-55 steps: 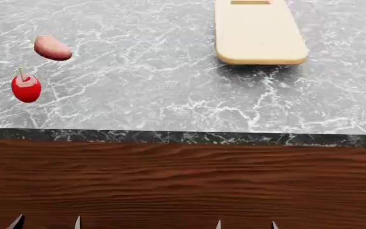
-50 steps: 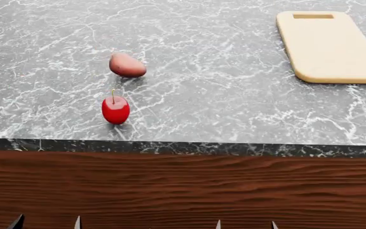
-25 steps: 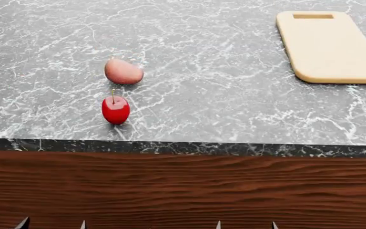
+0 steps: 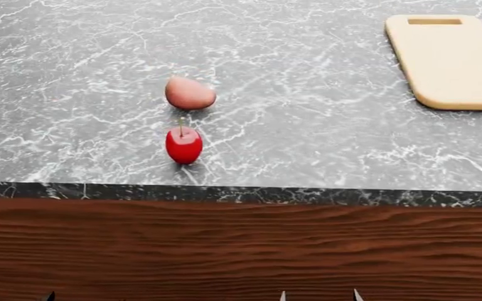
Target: Place the cherry and the sweet potato on separate cutting boards.
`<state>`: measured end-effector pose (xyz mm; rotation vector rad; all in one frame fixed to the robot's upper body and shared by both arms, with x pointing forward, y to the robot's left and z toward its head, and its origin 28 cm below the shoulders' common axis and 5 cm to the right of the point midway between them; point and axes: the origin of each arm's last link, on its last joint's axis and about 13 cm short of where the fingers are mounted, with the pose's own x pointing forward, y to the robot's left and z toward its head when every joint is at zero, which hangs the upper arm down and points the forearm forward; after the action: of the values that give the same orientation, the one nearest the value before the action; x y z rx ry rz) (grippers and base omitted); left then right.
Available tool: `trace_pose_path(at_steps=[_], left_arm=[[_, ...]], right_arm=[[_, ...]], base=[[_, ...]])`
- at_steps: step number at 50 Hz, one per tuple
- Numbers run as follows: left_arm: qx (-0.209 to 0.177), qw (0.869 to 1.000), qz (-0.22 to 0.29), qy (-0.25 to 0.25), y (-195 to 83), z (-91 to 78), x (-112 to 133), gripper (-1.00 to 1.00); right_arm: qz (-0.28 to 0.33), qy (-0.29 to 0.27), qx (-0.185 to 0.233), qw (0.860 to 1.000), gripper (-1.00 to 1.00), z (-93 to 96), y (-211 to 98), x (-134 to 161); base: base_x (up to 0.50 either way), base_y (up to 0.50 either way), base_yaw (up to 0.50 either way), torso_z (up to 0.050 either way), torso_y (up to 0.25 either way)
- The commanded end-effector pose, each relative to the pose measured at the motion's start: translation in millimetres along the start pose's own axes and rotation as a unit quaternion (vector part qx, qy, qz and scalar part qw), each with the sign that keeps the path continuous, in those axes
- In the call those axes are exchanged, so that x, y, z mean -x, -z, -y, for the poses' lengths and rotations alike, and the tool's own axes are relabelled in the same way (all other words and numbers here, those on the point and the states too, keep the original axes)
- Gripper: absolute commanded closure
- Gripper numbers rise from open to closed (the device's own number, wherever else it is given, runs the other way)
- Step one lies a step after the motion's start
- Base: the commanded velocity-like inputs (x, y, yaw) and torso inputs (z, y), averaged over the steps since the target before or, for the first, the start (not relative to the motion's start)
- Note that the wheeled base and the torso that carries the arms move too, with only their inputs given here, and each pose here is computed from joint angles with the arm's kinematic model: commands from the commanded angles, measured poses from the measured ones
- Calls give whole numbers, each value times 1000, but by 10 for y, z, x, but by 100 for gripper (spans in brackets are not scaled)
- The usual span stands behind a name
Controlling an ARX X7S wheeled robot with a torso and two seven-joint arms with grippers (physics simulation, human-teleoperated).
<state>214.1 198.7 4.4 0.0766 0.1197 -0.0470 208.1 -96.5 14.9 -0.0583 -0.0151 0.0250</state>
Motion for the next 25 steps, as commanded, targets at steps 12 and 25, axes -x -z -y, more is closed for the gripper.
trace_pose_path(at_steps=[12,25], left_arm=[[6,1000,13,-5,2,-16,-17,-100],[-6,1000,19,-5,-3,-21,-6,-100]], right_arm=[[-7,9,13,1000,-100,0,12,-5],[-1,10,17,1000,-100,1,0,-4]], base=[[0,300,0,0,0],[0,0,0,38,0]])
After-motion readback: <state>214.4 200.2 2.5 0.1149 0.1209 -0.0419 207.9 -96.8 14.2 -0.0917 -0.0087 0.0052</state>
